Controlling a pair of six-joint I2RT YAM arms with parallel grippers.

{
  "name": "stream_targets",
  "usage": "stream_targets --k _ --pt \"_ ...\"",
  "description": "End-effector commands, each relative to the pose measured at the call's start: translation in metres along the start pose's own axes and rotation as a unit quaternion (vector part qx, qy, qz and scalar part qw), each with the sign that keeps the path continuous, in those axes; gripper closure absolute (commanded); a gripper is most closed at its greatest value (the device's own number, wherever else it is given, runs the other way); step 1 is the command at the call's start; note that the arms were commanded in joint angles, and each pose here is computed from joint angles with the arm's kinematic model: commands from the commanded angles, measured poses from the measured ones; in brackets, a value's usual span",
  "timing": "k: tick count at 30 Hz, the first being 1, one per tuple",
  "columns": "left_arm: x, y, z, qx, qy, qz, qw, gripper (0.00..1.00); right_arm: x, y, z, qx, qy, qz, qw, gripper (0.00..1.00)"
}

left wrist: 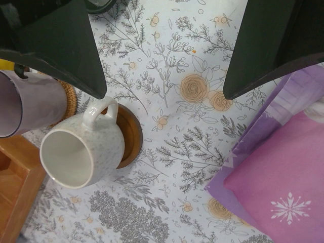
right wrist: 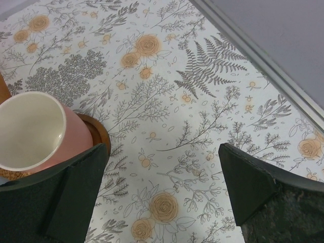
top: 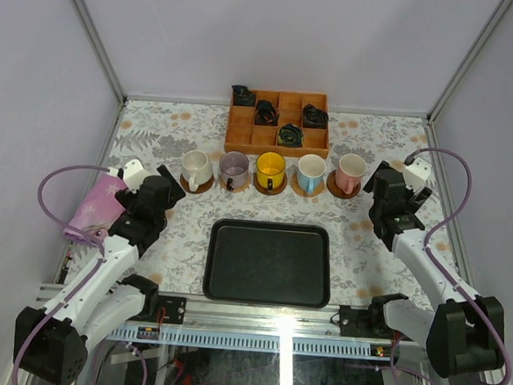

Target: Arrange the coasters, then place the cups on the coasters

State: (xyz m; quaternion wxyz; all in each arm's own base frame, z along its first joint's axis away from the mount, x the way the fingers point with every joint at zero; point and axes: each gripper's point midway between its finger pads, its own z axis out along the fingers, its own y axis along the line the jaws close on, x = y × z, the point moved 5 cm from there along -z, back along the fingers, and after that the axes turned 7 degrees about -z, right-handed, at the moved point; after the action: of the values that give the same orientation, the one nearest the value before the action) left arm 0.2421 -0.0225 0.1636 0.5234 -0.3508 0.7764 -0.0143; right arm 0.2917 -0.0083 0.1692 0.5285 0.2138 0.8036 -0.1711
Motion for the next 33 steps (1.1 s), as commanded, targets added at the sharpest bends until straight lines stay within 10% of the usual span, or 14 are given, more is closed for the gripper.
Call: stream_targets --k 1,33 --pt "-0.009 -0.005 0.0 -0.013 -0.008 -0.011 1.0 0.0 -0.024 0.009 -0.007 -0.03 -0.02 0.046 0.998 0.01" --pt "0.002 0.022 -0.014 -0.03 -0.01 -0.045 0.998 0.0 0.002 -0.014 -0.039 -0.053 0.025 0.049 0.997 0.01"
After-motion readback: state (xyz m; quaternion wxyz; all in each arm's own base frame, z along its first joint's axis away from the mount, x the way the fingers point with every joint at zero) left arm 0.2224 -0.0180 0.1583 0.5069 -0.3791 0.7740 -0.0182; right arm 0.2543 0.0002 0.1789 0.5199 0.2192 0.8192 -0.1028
